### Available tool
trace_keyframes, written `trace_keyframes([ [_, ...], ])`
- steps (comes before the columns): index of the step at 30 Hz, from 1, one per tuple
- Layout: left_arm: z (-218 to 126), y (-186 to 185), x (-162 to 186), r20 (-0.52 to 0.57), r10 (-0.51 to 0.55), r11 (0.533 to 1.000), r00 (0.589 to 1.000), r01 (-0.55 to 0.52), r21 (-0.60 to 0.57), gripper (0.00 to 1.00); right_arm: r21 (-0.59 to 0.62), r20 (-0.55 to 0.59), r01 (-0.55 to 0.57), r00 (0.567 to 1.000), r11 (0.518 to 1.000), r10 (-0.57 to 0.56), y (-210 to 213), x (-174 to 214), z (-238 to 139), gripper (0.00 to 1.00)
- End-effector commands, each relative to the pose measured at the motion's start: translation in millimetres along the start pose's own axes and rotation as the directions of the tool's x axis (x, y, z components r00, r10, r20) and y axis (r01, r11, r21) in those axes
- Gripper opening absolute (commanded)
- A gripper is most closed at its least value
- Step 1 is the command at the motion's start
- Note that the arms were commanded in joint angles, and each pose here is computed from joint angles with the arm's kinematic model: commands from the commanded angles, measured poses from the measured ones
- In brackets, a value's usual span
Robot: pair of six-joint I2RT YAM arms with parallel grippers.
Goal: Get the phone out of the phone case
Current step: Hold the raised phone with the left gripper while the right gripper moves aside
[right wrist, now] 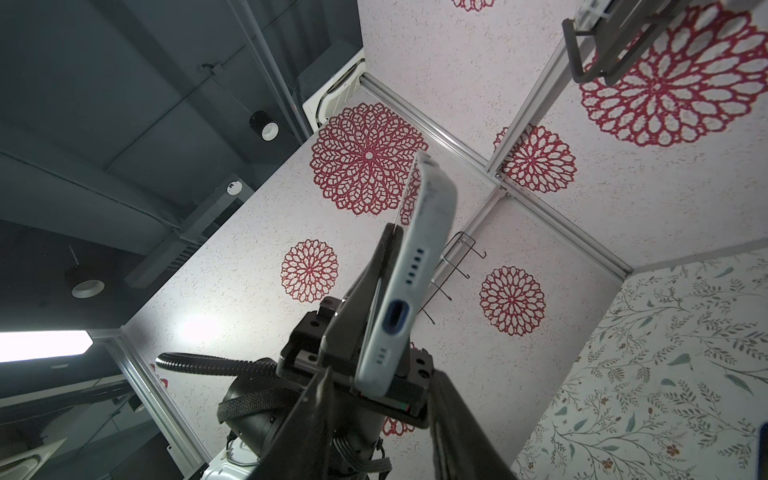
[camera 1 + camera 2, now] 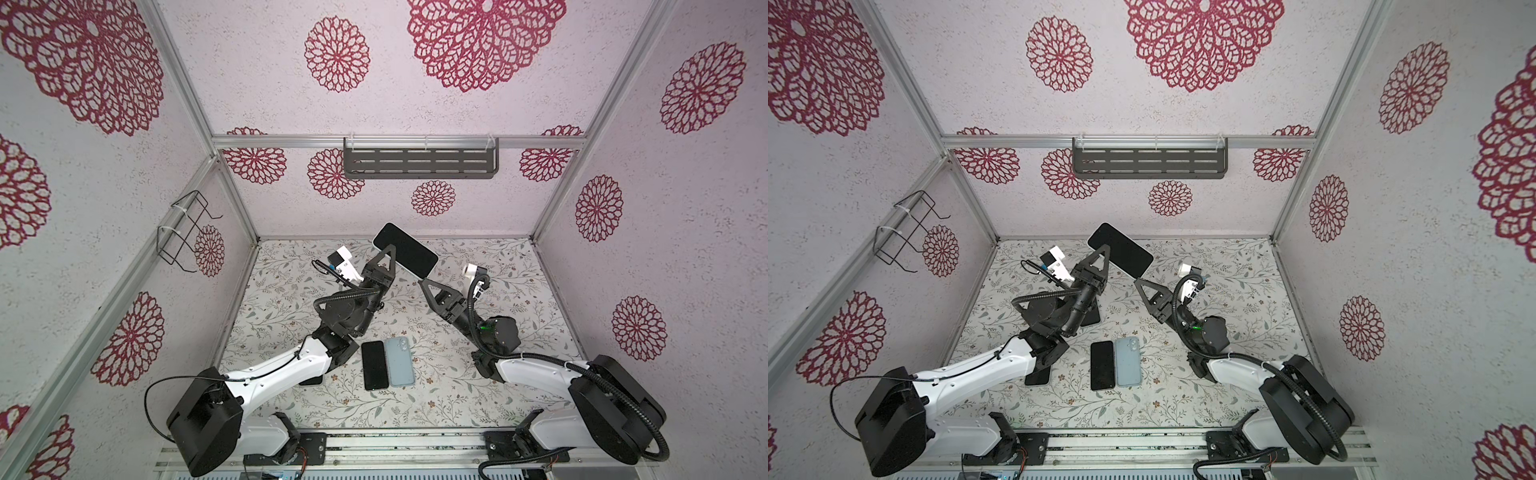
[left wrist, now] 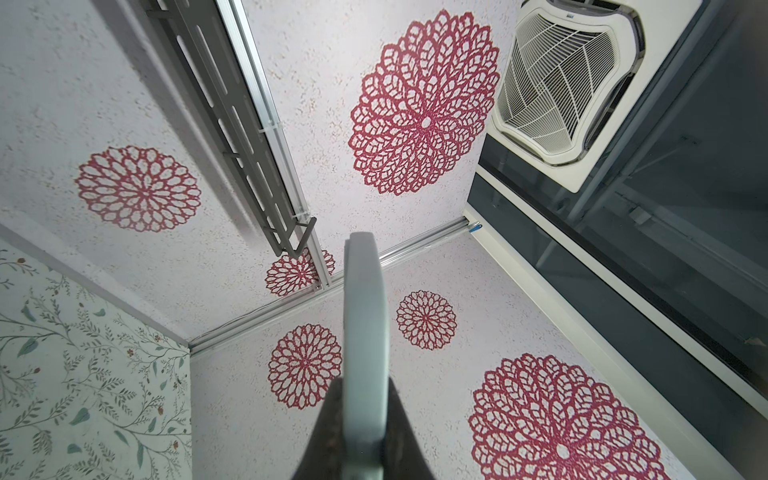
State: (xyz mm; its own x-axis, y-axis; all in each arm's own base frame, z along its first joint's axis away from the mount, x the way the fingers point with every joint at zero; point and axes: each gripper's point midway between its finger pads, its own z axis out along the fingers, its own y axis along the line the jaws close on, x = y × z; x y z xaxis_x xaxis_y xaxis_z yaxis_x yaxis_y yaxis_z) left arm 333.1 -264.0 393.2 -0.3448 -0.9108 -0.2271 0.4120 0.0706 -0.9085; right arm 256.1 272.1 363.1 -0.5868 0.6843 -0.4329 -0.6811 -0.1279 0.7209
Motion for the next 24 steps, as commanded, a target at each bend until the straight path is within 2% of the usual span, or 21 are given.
trace_keyframes([
  [1,-4,-26,-7,0.025,-0.049,0.995,0.999,0.046,0.093,0.0,-0.154,0.066,0.044,0.997,0.987,-0.035,42,-17,5,0.38],
  [8,-3,-24,-6,0.022,-0.051,0.995,0.998,0.049,0.09,0.0,-0.157,0.059,0.04,0.998,0.987,-0.031,42,-15,7,0.28],
  [13,-2,-24,-6,0.021,-0.051,0.996,0.998,0.049,0.078,0.0,-0.158,0.047,0.038,0.998,0.987,-0.031,41,-12,8,0.12],
  [17,6,-23,-1,-0.013,-0.038,0.999,0.999,0.039,0.017,0.0,-0.154,0.021,0.055,0.998,0.987,-0.052,42,-7,7,0.0],
  [24,11,-22,-1,-0.058,-0.092,0.994,0.994,0.088,-0.071,0.0,-0.068,-0.063,0.162,0.984,0.984,-0.166,30,11,-1,0.0],
])
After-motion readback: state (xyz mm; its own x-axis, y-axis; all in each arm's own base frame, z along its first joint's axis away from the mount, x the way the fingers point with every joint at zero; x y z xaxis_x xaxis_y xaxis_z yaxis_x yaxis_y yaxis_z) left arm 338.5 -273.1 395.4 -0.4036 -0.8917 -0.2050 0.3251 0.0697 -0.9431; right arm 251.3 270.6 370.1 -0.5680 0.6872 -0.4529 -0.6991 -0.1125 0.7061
